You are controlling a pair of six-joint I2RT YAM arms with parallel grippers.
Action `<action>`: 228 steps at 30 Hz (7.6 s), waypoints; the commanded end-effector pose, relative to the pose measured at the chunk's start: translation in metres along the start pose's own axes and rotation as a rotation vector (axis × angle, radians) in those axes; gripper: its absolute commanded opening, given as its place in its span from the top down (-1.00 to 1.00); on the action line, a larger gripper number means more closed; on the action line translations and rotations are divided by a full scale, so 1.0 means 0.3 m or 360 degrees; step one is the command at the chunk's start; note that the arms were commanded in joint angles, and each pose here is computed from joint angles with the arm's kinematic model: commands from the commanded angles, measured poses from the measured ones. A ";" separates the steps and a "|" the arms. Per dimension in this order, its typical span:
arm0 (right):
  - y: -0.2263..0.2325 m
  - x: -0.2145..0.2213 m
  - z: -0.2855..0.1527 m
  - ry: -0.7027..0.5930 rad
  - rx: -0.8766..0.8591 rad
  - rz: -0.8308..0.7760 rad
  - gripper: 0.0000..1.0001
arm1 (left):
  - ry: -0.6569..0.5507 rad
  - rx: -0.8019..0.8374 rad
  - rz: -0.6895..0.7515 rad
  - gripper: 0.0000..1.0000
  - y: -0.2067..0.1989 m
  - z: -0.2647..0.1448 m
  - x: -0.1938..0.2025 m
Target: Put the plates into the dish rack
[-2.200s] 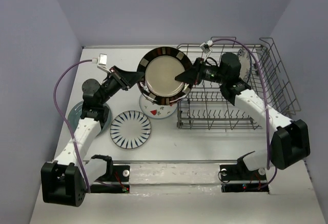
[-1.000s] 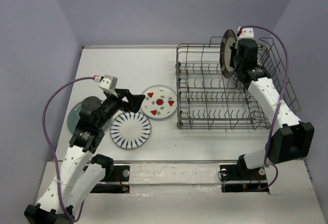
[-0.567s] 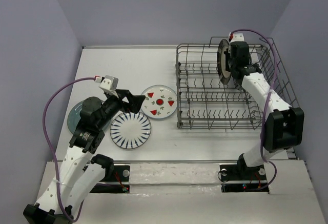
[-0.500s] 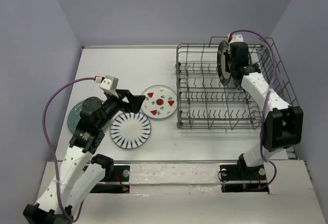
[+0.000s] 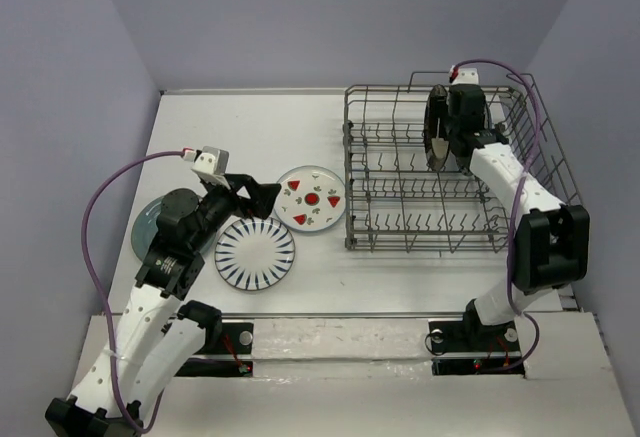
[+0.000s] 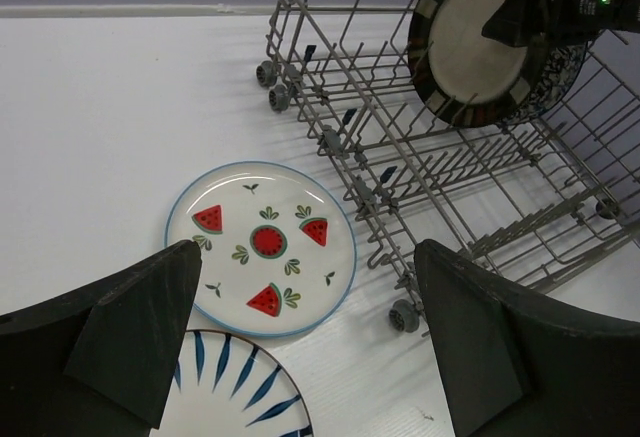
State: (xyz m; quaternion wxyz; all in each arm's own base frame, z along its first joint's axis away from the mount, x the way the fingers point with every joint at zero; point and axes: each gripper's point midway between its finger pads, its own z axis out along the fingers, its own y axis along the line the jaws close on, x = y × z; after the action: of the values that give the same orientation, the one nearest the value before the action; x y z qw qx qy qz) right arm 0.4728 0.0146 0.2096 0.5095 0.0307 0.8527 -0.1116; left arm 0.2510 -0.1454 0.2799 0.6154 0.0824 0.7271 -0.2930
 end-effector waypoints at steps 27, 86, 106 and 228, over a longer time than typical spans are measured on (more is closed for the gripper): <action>0.219 -0.121 -0.638 -0.0561 -0.1195 0.0821 -0.70 | 0.0750 -0.0345 -0.0412 -0.71 0.256 0.282 0.399; 0.788 -0.102 -0.774 -0.0151 -0.2131 0.0381 -0.78 | -0.0252 -0.0116 -0.0608 0.89 0.288 0.184 -0.231; 1.009 -0.071 -0.673 0.0065 -0.2453 0.0360 -0.87 | -0.0464 0.0486 -0.0720 0.89 -0.024 0.052 -0.498; 1.236 0.197 -0.899 0.0269 -0.2016 0.0049 -0.01 | -0.0214 -0.0471 -0.0038 -0.98 0.220 -0.033 -0.112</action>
State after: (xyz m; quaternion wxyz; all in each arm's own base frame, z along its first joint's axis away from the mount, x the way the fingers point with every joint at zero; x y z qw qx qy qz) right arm 0.2779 0.3967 0.2033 0.3591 -0.2367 0.8168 0.3846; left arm 0.2806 -0.0835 0.2770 0.6421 -0.0280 0.7403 -0.1974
